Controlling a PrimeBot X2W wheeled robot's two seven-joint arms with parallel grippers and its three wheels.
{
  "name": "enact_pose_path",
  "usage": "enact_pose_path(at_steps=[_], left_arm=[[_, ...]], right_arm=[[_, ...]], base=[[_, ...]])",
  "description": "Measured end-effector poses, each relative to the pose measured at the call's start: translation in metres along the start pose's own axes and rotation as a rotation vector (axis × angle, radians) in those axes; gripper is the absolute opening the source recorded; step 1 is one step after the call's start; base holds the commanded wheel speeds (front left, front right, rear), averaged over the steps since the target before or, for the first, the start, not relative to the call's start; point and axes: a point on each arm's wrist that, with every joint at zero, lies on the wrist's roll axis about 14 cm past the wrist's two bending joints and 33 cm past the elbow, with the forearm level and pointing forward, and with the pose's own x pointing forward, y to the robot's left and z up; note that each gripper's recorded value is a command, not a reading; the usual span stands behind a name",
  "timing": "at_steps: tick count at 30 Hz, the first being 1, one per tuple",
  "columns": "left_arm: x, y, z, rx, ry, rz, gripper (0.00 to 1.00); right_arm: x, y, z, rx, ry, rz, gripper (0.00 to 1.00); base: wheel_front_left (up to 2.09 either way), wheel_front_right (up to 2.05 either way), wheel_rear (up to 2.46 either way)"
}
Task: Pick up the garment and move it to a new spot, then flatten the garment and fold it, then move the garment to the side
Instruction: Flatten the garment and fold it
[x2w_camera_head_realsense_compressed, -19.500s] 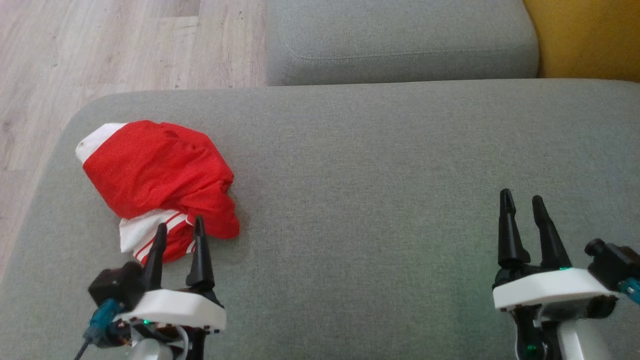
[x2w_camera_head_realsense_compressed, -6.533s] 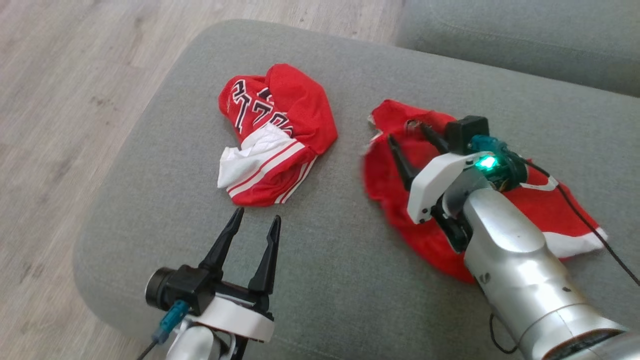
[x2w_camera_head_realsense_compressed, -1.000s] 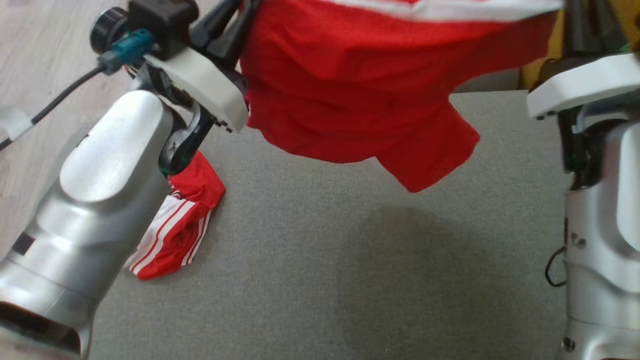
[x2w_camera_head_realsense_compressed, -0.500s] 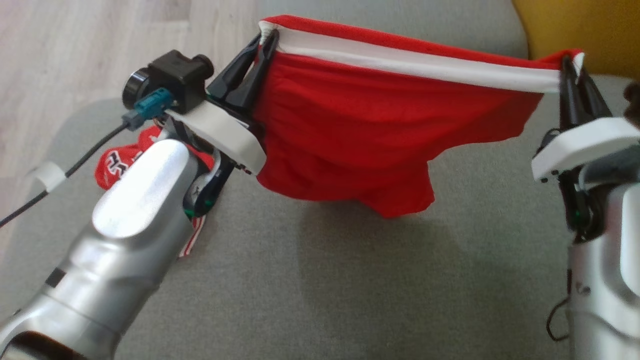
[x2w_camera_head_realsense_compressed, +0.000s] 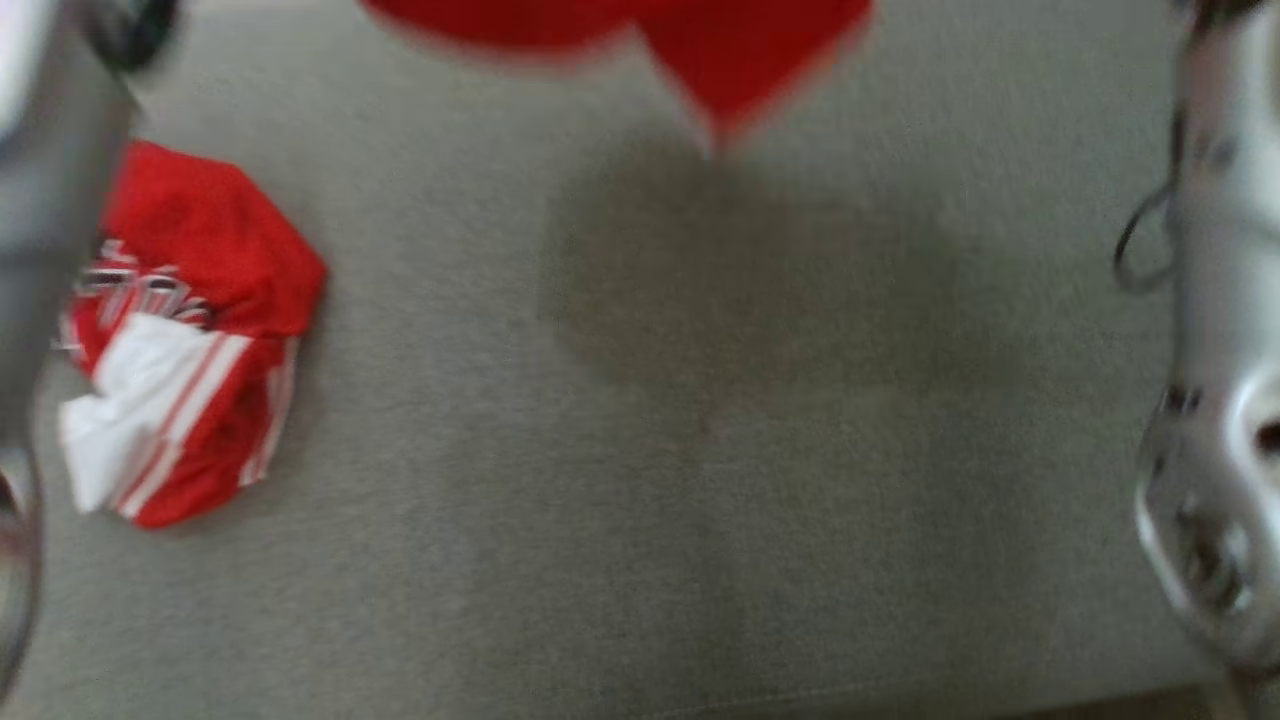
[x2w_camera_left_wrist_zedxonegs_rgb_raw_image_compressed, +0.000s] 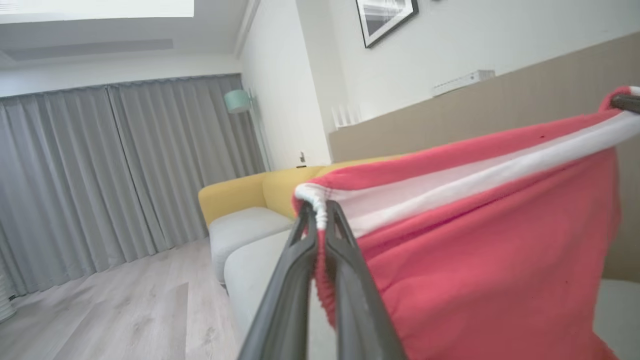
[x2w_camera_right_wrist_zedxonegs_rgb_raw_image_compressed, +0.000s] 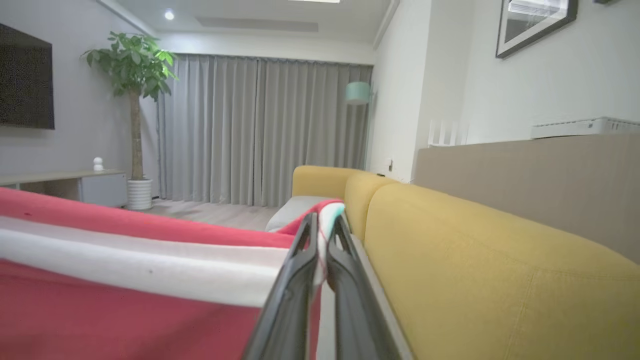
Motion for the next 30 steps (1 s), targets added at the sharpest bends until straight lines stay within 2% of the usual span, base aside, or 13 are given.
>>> enact_pose_path(at_steps=[4, 6, 12, 17, 21, 25, 30], left_arm=[[0.027, 0.008, 0.004, -0.031, -0.065, 0.014, 0.00], [0.040, 0.005, -0.003, -0.071, -0.084, 0.013, 0.00], [0.041, -0.028, -0.077, -0.278, 0.019, -0.003, 0.00], [0.005, -0.070, -0.149, -0.374, 0.170, -0.064, 0.00], [-0.038, -0.104, -0.182, -0.396, 0.275, -0.123, 0.00], [-0.070, -0.128, -0.187, -0.441, 0.316, -0.133, 0.00], [-0.112, -0.167, -0.183, -0.421, 0.355, -0.184, 0.00]], right_arm=[[0.018, -0.016, -0.002, -0.011, -0.046, -0.035, 0.00], [0.023, -0.023, -0.019, -0.020, -0.032, -0.049, 0.00], [0.004, -0.020, -0.120, -0.063, 0.221, -0.024, 0.00], [-0.040, -0.009, -0.210, -0.091, 0.509, 0.016, 0.00], [-0.087, -0.005, -0.254, -0.125, 0.705, 0.042, 0.00], [-0.125, -0.011, -0.276, -0.141, 0.845, 0.045, 0.00], [-0.157, -0.022, -0.277, -0.157, 0.935, 0.040, 0.00]], base=[[0.00, 0.00, 0.00], [0.00, 0.00, 0.00], [0.00, 0.00, 0.00], [0.00, 0.00, 0.00], [0.00, 0.00, 0.00], [0.00, 0.00, 0.00], [0.00, 0.00, 0.00]])
